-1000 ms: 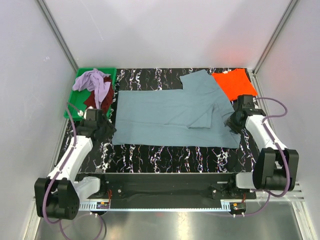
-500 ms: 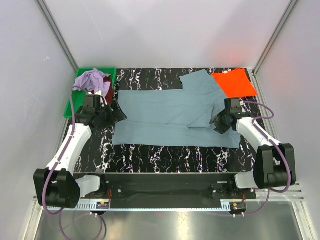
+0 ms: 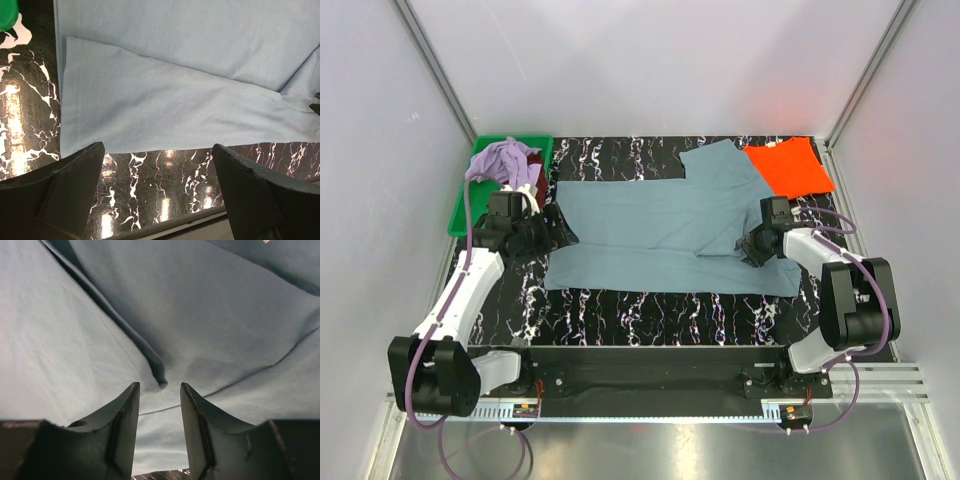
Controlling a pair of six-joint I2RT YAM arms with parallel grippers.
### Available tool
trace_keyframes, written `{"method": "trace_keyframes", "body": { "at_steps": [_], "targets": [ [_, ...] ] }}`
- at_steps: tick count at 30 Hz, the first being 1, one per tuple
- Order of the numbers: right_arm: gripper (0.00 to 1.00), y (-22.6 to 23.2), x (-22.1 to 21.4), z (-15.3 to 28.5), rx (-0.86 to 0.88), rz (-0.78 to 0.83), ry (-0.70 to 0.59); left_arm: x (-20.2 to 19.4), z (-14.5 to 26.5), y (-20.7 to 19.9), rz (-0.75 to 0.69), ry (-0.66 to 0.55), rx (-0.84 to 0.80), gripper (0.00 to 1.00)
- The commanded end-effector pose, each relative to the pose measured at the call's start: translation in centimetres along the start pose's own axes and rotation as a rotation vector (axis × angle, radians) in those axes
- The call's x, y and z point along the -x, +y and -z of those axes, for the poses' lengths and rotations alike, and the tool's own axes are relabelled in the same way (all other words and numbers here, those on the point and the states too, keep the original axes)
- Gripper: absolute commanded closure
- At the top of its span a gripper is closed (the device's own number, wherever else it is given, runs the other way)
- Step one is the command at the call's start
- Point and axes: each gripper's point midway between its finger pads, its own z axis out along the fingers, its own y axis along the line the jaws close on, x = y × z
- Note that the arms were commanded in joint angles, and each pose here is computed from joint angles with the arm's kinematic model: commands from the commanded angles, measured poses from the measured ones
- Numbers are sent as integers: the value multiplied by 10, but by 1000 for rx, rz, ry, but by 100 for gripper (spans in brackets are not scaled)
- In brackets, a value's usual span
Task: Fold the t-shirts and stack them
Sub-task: Fold the tshirt
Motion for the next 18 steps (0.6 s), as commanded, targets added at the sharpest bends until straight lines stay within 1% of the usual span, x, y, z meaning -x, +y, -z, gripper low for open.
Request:
{"method": "trace_keyframes", "body": {
  "at_steps": [1,6,8,9,11,12,13,15,18],
  "targets": [
    [56,17,10,-3,32,-6,-43,6,1,-9,-33,-25,-51,5],
    [60,21,11,-10,39,-10,-40,5,0,-9,-31,-17,-54,5],
    [64,25,11,-11,46,-6,-34,5,0,-8,-33,-18,-51,5],
    [72,27,11,-9,53,-3,-37,5,0,-8,-33,-19,-50,5],
    [80,35,13,-6,80,11,-48,6,0,-9,-33,-22,-53,5],
    [89,43,14,-4,110,27,-50,6,0,-10,-33,-22,-57,5],
    [93,54,8,-3,158,74,-23,5,0,-10,-31,-20,-59,5],
    [99,66,8,-1,171,109,-13,4,0,-10,-30,-20,-62,5],
    [100,74,0,-8,172,154,27,5,0,-11,-32,-22,-67,5]
  ]
}}
